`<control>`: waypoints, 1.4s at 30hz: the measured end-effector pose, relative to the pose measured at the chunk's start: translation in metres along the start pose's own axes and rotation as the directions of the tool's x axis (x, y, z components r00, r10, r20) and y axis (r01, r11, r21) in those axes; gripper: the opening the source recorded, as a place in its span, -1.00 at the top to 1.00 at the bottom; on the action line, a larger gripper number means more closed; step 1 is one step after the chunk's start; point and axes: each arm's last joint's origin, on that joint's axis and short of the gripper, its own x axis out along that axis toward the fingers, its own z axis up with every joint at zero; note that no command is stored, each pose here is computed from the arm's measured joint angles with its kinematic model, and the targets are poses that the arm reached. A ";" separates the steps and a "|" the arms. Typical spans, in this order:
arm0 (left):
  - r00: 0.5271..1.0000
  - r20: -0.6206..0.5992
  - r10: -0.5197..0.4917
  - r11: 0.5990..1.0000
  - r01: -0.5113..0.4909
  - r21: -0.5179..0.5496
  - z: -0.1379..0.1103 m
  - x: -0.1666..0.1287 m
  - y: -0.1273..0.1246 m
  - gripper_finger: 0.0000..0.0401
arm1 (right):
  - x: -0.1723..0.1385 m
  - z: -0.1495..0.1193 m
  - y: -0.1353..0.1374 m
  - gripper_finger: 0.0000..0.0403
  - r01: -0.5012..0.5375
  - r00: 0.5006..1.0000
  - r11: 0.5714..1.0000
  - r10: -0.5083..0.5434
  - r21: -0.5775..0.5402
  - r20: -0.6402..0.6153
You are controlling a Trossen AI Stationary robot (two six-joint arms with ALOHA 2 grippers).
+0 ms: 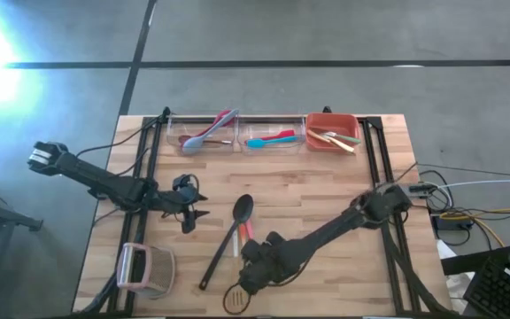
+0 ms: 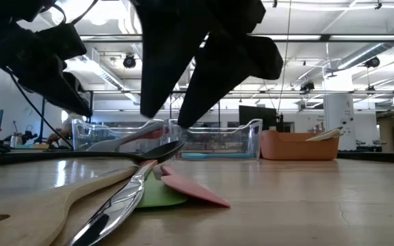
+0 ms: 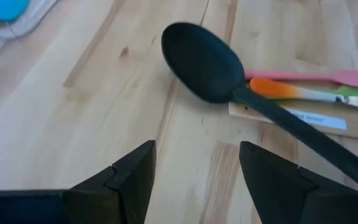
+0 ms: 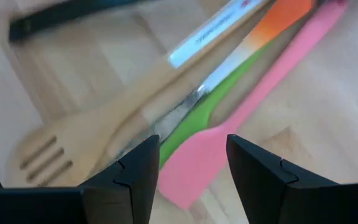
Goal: Pick & Place Kitchen Items
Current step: Put the pink spatula into the right transparent bin
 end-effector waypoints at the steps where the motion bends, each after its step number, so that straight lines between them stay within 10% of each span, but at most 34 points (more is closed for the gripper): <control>1: 1.000 -0.009 0.002 1.000 -0.002 -0.003 -0.001 0.000 0.000 -0.17 | 0.003 -0.001 0.003 0.11 0.014 1.000 1.000 -0.015 -0.021 -0.017; 21: 0.996 -0.091 0.022 1.000 -0.024 -0.019 -0.009 -0.001 0.003 -0.17 | 0.023 0.001 0.008 -0.26 0.058 0.985 0.997 -0.065 -0.053 -0.162; 42: 0.996 -0.091 0.022 1.000 -0.023 -0.017 -0.009 -0.001 0.003 -0.16 | 0.046 0.006 -0.009 -0.04 0.062 0.974 0.997 -0.070 -0.045 -0.216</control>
